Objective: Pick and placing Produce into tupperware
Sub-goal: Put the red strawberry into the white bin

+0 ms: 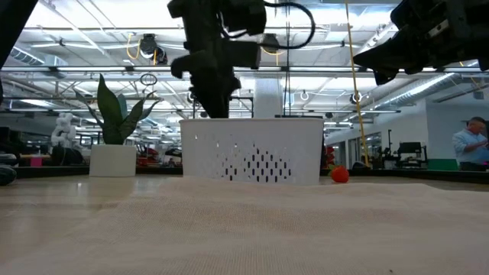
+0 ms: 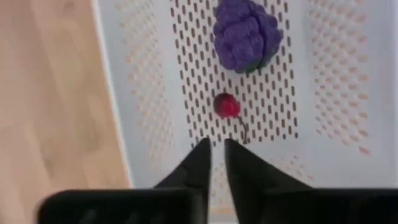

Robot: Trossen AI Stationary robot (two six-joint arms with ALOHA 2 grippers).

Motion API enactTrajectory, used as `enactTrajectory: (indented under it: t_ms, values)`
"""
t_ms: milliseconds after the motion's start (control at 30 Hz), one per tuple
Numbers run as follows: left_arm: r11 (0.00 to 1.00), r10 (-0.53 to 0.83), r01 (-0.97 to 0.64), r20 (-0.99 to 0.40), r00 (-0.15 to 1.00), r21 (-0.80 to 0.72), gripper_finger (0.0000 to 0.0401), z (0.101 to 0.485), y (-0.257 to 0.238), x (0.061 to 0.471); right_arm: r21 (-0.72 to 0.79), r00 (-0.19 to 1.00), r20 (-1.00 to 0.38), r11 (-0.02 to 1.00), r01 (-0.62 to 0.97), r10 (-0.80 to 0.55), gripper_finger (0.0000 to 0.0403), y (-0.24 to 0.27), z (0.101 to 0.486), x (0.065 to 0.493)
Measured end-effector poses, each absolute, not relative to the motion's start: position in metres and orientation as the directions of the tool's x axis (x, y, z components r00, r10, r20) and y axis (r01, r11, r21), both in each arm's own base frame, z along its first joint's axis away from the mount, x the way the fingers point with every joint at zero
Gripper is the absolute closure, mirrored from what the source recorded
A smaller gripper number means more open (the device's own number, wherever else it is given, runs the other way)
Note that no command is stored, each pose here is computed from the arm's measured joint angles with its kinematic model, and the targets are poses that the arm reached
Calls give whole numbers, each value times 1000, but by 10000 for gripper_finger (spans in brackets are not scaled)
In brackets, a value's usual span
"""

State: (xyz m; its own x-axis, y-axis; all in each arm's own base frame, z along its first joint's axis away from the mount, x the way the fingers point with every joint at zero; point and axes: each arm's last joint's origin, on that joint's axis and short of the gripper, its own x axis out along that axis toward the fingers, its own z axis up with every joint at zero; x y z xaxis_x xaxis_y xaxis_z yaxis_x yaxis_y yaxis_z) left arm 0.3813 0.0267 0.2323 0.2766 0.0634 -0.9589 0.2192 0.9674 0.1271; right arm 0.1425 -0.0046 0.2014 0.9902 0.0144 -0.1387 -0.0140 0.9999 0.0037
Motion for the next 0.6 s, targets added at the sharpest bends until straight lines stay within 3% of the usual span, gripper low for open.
enactTrajectory:
  t_ms: [100, 367, 600]
  values:
    - [967, 65, 216, -953, 294, 132, 393, 247, 26, 373, 4, 990, -141, 1000, -14, 14, 403, -5, 201, 143]
    - [959, 72, 227, -922, 380, 169, 392, 283, 24, 355, 5, 989, -149, 1000, -13, 14, 403, -5, 200, 144]
    - [952, 178, 138, -858, 481, 274, 392, 317, 31, 337, 4, 989, -145, 1000, -13, 14, 403, -5, 200, 144]
